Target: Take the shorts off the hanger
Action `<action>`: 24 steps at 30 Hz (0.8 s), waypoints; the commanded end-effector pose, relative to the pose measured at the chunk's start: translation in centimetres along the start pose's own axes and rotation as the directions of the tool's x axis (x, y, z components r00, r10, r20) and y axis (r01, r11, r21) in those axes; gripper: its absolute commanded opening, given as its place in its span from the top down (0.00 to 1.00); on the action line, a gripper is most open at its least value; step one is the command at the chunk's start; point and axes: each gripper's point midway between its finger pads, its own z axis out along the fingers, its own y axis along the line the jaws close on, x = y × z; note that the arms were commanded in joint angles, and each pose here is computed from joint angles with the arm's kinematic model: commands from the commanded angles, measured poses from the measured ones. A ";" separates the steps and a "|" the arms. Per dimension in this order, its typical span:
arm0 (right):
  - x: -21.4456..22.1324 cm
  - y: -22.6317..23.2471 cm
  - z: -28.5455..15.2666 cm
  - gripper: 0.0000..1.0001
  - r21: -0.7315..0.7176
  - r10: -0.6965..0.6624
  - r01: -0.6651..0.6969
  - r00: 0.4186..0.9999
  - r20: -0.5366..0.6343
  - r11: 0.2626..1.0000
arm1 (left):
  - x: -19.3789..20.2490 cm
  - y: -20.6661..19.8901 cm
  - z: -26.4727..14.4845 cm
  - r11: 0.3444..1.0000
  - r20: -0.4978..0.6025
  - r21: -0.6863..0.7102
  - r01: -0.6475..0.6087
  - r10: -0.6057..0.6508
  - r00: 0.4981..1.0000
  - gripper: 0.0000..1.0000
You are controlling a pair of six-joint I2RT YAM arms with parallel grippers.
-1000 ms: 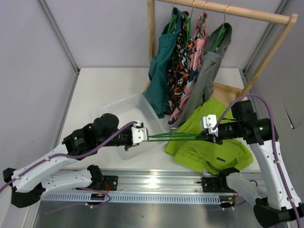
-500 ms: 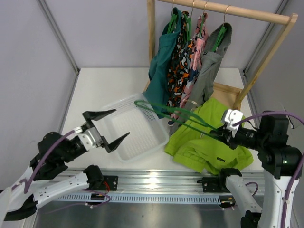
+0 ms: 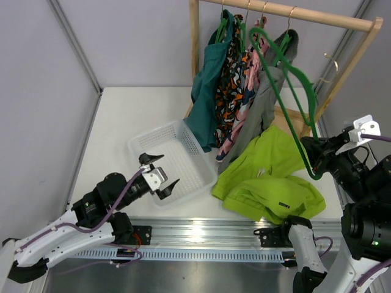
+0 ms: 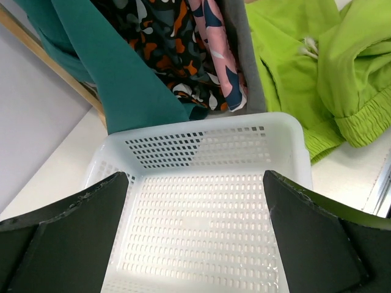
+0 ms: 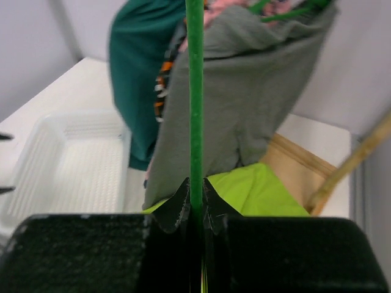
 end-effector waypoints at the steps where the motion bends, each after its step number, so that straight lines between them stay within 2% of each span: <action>1: -1.4 -2.7 -1.2 1.00 0.224 0.056 -0.074 0.995 0.087 0.972 | -2.1 1.3 -0.2 0.998 0.085 -0.058 0.038 -0.033 0.996 0.01; 6: 1.1 -6.2 -1.9 1.00 0.419 0.088 -0.108 0.994 0.067 0.901 | -1.9 1.0 -0.4 0.997 0.109 -0.054 0.050 -0.044 0.993 0.01; 11: 5.1 -7.7 -1.1 1.00 0.460 0.130 -0.108 0.991 -0.017 0.881 | -2.0 0.6 -0.5 0.998 0.122 -0.036 0.060 -0.055 0.991 0.01; 14: 6.1 -9.1 0.0 1.00 0.469 0.145 -0.104 0.988 -0.052 0.877 | -1.9 0.2 -0.4 0.998 0.121 -0.015 0.059 -0.057 0.991 0.01; 20: 5.6 -13.2 4.4 1.00 0.451 0.172 -0.107 0.980 -0.104 0.886 | -1.9 -0.1 -0.4 0.997 0.123 0.003 0.072 -0.072 0.990 0.01; 21: 4.0 -13.6 4.7 1.00 0.447 0.152 -0.097 0.985 -0.087 0.889 | -2.0 -0.1 -0.5 0.997 0.126 0.003 0.072 -0.072 0.989 0.01; 23: 4.0 -15.6 6.8 1.00 0.444 0.175 -0.104 0.977 -0.120 0.890 | -1.9 -0.2 -0.6 0.997 0.131 0.004 0.074 -0.074 0.989 0.01; 24: 2.2 -16.0 7.0 1.00 0.445 0.155 -0.096 0.983 -0.097 0.890 | -2.0 -0.2 -0.6 0.997 0.134 0.004 0.074 -0.074 0.988 0.01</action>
